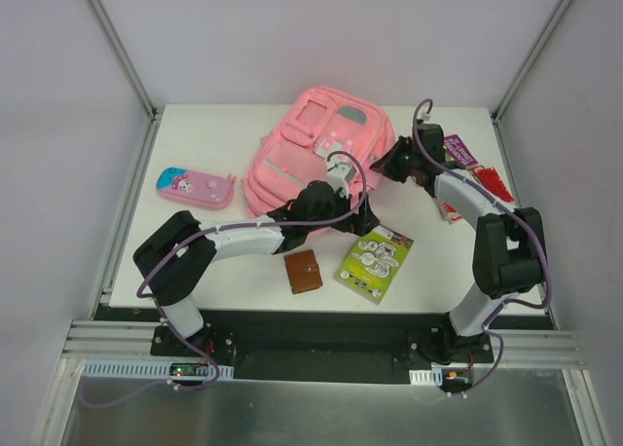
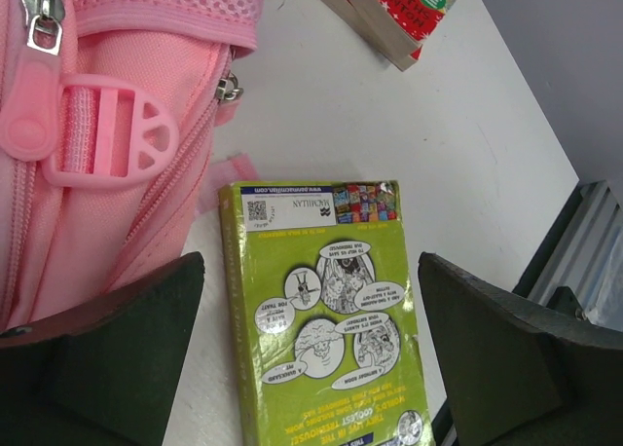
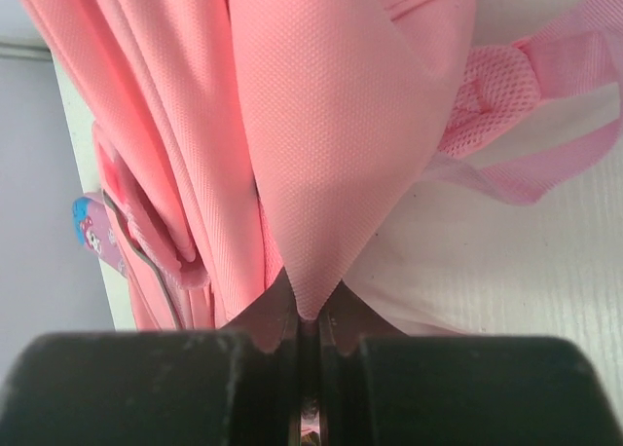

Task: Pack the student bag
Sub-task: Unzip the student bag at the center of the board.

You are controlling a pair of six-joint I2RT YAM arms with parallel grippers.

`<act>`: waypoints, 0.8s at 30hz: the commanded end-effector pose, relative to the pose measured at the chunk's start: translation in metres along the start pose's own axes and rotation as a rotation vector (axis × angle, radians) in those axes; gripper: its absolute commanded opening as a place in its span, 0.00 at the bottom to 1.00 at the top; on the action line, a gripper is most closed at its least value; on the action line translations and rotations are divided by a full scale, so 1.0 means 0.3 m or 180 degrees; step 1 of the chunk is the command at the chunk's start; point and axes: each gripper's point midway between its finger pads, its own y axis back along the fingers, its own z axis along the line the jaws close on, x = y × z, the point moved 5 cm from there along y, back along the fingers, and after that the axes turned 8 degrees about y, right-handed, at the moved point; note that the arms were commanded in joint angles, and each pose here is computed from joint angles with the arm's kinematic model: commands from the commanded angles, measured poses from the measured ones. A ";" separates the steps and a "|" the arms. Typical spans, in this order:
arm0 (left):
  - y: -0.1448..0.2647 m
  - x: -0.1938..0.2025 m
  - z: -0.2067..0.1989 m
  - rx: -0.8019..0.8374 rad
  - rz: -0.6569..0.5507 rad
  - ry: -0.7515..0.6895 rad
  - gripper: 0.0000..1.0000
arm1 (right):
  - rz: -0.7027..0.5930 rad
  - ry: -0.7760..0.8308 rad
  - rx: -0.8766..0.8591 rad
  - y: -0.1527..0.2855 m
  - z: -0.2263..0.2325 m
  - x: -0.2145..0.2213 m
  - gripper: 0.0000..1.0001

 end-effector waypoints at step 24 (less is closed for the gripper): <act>-0.153 -0.154 0.053 -0.0057 -0.1361 -0.0122 0.91 | -0.0014 -0.0493 -0.0446 0.234 0.188 -0.042 0.01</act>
